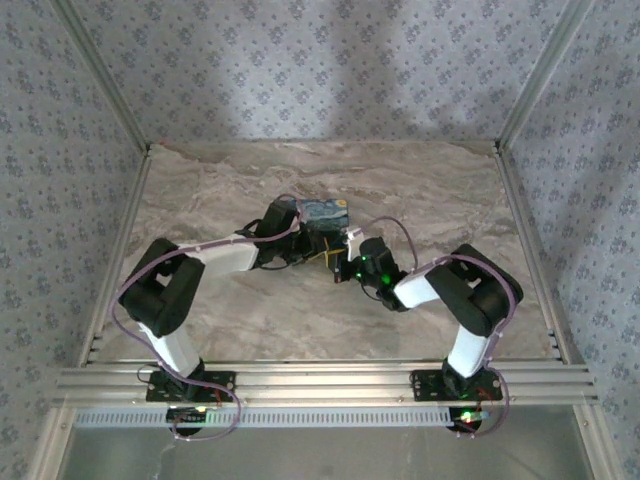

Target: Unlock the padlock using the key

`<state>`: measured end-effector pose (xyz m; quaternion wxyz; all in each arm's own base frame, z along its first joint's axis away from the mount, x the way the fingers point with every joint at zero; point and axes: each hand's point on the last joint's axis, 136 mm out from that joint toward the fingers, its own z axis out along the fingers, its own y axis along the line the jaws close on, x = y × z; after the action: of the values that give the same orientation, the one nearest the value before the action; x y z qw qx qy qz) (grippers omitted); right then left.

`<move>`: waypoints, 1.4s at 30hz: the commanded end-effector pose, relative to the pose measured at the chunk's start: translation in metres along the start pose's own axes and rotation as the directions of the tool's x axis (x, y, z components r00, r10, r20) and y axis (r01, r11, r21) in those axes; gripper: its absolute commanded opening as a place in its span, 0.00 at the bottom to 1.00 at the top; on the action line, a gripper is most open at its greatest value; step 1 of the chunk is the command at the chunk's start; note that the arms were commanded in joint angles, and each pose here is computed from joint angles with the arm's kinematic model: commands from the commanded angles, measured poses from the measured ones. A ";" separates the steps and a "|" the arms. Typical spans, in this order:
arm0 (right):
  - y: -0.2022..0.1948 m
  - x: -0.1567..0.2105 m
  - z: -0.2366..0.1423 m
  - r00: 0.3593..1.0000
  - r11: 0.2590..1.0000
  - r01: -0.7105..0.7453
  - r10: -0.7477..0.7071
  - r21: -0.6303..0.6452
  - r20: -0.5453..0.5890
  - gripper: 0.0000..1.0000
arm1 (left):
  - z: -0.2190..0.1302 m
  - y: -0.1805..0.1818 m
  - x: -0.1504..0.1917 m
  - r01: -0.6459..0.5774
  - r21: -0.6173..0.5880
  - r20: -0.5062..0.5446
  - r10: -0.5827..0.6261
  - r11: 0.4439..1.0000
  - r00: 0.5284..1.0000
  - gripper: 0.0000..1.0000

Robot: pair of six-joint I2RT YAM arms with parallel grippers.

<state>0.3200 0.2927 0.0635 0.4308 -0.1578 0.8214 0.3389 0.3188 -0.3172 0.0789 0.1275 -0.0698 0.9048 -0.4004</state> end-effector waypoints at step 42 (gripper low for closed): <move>0.021 -0.001 0.009 0.877 0.870 -0.479 0.469 -0.120 -0.101 0.00 | -0.028 0.020 0.001 0.141 0.171 0.120 -0.163 0.975 0.979 0.53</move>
<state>0.3073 0.3073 0.0464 0.2938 -0.0081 0.8415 0.4534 0.3056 -0.2837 0.0830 0.1570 -0.1476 0.8547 -0.4723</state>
